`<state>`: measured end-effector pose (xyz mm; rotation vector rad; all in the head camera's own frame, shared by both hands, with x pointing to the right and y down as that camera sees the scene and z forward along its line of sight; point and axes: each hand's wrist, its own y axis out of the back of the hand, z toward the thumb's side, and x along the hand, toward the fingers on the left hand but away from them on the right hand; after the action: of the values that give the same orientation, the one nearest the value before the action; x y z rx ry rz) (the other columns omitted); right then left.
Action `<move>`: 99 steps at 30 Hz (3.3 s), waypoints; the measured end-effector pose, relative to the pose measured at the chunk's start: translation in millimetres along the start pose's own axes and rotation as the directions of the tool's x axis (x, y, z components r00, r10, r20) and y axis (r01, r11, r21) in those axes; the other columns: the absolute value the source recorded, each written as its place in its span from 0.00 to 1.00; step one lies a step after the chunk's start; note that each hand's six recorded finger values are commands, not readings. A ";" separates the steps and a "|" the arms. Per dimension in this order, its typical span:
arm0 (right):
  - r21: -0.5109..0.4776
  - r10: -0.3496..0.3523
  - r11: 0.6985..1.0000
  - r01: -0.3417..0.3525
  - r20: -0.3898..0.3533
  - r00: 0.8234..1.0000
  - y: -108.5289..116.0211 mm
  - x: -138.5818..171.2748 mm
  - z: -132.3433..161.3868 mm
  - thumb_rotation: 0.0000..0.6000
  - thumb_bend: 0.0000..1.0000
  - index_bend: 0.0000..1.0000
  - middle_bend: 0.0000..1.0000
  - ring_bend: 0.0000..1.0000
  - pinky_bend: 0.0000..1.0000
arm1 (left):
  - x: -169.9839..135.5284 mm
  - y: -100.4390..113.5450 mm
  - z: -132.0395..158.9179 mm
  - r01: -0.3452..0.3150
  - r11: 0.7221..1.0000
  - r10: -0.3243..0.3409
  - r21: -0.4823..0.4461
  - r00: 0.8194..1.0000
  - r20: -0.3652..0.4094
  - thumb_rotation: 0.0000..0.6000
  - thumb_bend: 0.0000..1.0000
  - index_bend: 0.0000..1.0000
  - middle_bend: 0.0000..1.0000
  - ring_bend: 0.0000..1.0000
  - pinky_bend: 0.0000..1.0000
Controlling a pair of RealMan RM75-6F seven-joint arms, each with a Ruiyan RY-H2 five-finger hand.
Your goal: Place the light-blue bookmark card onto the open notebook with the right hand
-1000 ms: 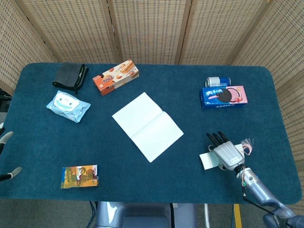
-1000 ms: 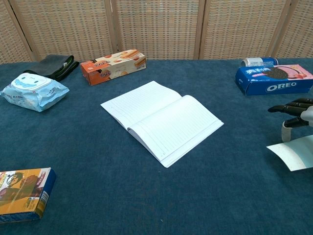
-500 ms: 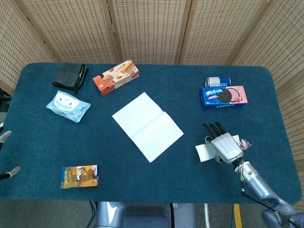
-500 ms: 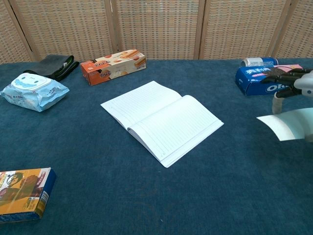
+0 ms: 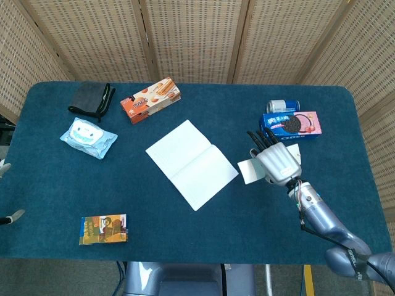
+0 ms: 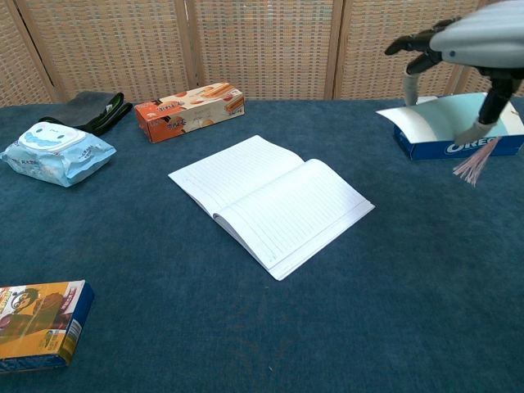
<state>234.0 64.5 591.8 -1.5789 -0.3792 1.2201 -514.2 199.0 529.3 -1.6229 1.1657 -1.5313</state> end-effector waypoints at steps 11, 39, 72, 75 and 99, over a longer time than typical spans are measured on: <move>0.059 -0.078 0.995 0.084 -0.097 0.992 89.2 -88.6 60.3 1.00 0.16 0.56 0.00 0.00 0.00 | 21.8 0.9 -12.9 0.022 0.999 -0.024 -0.023 0.995 -0.097 1.00 0.00 0.00 0.00 0.00 0.00; 0.312 0.098 0.950 -0.025 -0.221 0.970 11.8 -200.8 192.4 1.00 0.21 0.56 0.00 0.00 0.00 | 47.4 -6.5 -25.6 0.086 0.996 -0.091 -0.035 0.980 -0.176 1.00 0.00 0.00 0.00 0.00 0.00; 0.180 0.077 0.983 -0.037 -0.220 0.972 9.0 -195.0 189.4 1.00 0.78 0.00 0.00 0.00 0.00 | 49.6 -10.4 -22.2 0.104 0.994 -0.107 -0.027 0.979 -0.171 1.00 0.00 0.00 0.00 0.00 0.00; 0.049 0.079 0.996 -0.069 -0.230 0.970 11.1 -185.6 185.8 1.00 1.00 0.00 0.00 0.00 0.00 | 49.3 -11.1 -20.6 0.106 0.994 -0.109 -0.024 0.980 -0.166 1.00 0.00 0.00 0.00 0.00 0.00; -0.123 0.241 0.954 -0.274 -0.233 0.942 -31.7 -179.2 185.5 1.00 1.00 0.00 0.00 0.00 0.00 | 51.9 -12.0 -21.6 0.114 0.993 -0.117 -0.028 0.978 -0.170 1.00 0.00 0.00 0.00 0.00 0.00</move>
<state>11.5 42.1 724.2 -1.9218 -0.1296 1.2221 -536.3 160.4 565.8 -1.6209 1.1961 -1.7689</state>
